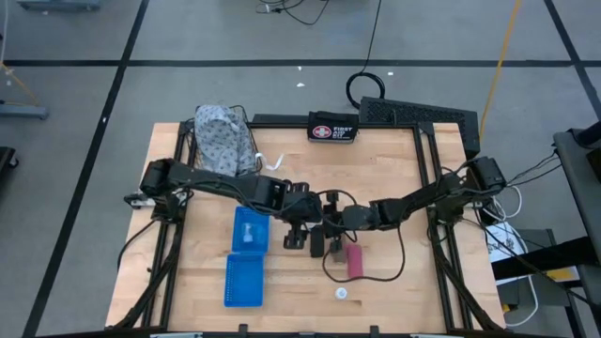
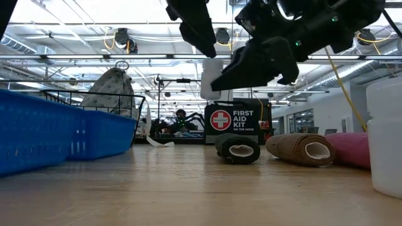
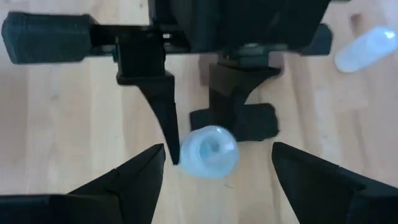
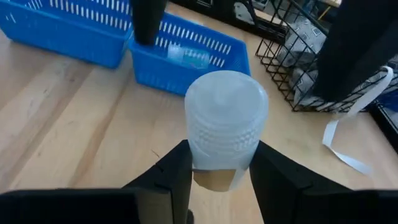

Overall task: Pick & Place Medicine items
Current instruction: Put the top white pill bottle into the top blue basket

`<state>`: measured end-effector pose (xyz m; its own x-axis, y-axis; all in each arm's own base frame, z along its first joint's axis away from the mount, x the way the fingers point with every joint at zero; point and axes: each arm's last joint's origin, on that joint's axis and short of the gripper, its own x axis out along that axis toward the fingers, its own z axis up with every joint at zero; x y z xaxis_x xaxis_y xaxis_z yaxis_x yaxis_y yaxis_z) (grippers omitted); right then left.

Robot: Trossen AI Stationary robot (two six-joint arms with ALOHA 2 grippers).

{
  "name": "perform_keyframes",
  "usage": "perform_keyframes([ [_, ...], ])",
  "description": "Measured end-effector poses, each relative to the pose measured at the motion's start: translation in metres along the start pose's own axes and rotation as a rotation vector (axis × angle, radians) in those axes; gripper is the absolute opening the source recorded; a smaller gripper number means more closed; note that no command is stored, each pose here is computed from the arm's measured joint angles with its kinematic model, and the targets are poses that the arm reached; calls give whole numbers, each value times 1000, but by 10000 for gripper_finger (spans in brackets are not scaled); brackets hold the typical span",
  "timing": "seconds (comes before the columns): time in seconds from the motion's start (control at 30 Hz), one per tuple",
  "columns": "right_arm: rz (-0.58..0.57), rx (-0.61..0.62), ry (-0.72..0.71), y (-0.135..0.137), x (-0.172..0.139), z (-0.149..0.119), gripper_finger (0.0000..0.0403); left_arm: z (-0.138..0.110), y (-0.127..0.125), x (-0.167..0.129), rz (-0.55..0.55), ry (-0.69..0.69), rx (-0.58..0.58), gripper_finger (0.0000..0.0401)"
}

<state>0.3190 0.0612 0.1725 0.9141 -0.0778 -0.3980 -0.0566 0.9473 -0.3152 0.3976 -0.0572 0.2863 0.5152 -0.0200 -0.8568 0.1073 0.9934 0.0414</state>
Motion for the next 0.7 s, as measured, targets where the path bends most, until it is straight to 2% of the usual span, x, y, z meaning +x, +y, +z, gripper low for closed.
perform_keyframes([
  [0.23, 48, 12, -27, -4, 1, 1, 131, -3, -3, 1, 69, 25, 29, 281],
  [0.43, 93, 2, -17, -2, 1, -1, 133, -5, -4, 1, 35, 41, 35, 262],
  [0.7, 134, -45, 2, -1, 1, -4, 136, -16, -9, -1, 38, 161, 135, 255],
])
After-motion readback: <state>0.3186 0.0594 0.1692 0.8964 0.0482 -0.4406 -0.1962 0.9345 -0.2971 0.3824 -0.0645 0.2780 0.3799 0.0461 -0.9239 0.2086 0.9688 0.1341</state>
